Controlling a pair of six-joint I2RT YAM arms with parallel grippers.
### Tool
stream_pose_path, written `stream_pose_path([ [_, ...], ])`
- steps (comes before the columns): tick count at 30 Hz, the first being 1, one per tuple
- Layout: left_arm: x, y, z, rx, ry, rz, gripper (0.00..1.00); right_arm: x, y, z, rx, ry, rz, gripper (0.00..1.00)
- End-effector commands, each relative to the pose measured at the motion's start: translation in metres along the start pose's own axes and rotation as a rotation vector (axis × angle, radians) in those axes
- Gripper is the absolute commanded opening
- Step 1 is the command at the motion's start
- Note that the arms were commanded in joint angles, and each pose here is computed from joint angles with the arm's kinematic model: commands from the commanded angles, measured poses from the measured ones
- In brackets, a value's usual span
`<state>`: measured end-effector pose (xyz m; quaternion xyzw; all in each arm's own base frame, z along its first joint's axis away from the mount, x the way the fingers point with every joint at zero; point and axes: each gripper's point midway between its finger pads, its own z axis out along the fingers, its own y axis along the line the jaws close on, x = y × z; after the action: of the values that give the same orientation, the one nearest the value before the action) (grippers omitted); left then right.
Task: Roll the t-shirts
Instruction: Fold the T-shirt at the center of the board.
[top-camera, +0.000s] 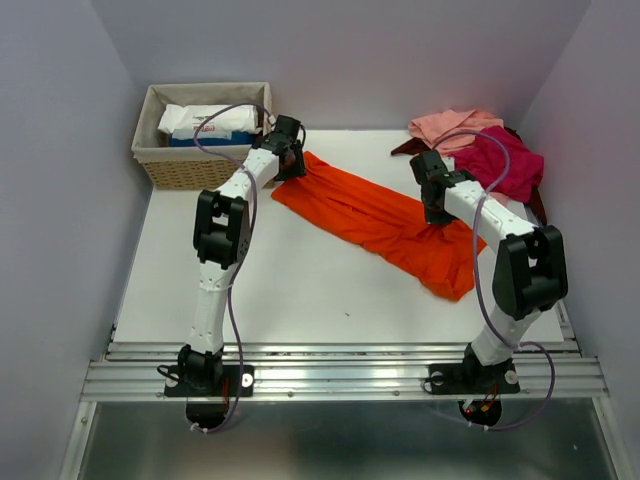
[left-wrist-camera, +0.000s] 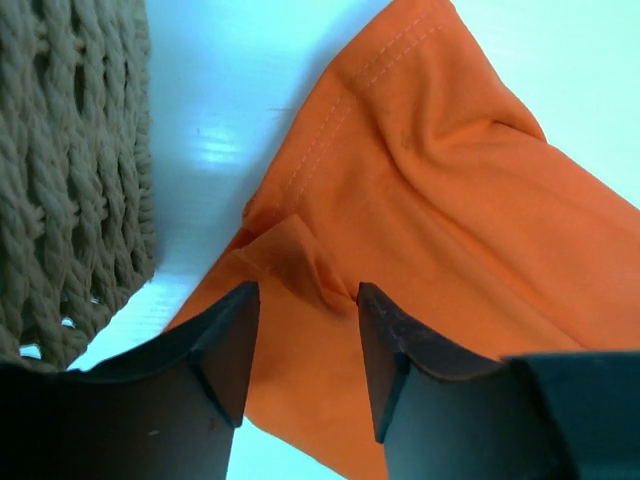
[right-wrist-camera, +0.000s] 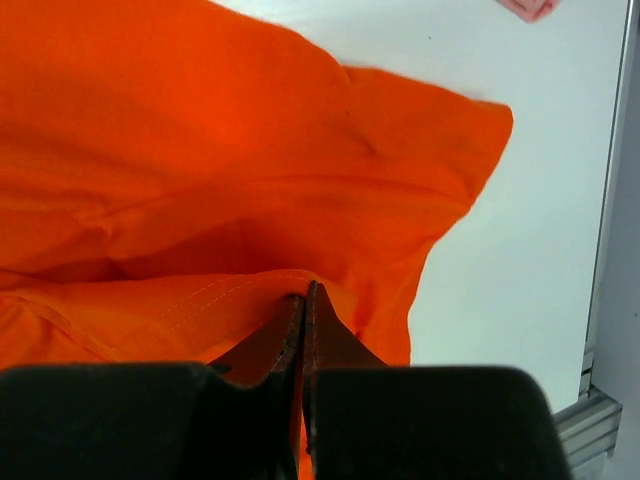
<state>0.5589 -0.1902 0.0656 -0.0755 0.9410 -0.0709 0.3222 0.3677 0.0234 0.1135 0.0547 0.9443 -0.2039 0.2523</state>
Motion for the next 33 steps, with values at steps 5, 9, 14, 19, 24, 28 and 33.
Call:
stream_pose_path([
  [5, -0.038, -0.023, -0.051, 0.085, -0.122, 0.029, 0.65, -0.038, 0.002, 0.012, 0.027, -0.087, 0.026, 0.01],
  [9, -0.034, -0.033, -0.066, 0.121, -0.130, 0.030, 0.65, -0.038, 0.001, 0.012, 0.029, -0.087, 0.025, 0.01],
  [14, -0.009, -0.042, -0.069, 0.163, -0.093, 0.040, 0.65, -0.044, -0.005, 0.014, 0.040, -0.090, 0.042, 0.01],
  [19, 0.010, -0.033, -0.052, 0.134, -0.048, 0.047, 0.64, -0.056, -0.003, 0.016, 0.045, -0.104, 0.025, 0.01],
  [24, 0.017, -0.032, -0.042, 0.131, -0.029, 0.055, 0.63, -0.070, -0.001, 0.027, 0.081, -0.113, -0.010, 0.01],
  [28, 0.019, -0.031, -0.037, 0.124, -0.019, 0.063, 0.64, -0.082, 0.008, 0.032, 0.053, -0.137, -0.038, 0.01],
  [33, 0.022, -0.030, -0.034, 0.115, -0.010, 0.064, 0.63, -0.098, 0.013, 0.039, 0.069, -0.150, -0.043, 0.61],
])
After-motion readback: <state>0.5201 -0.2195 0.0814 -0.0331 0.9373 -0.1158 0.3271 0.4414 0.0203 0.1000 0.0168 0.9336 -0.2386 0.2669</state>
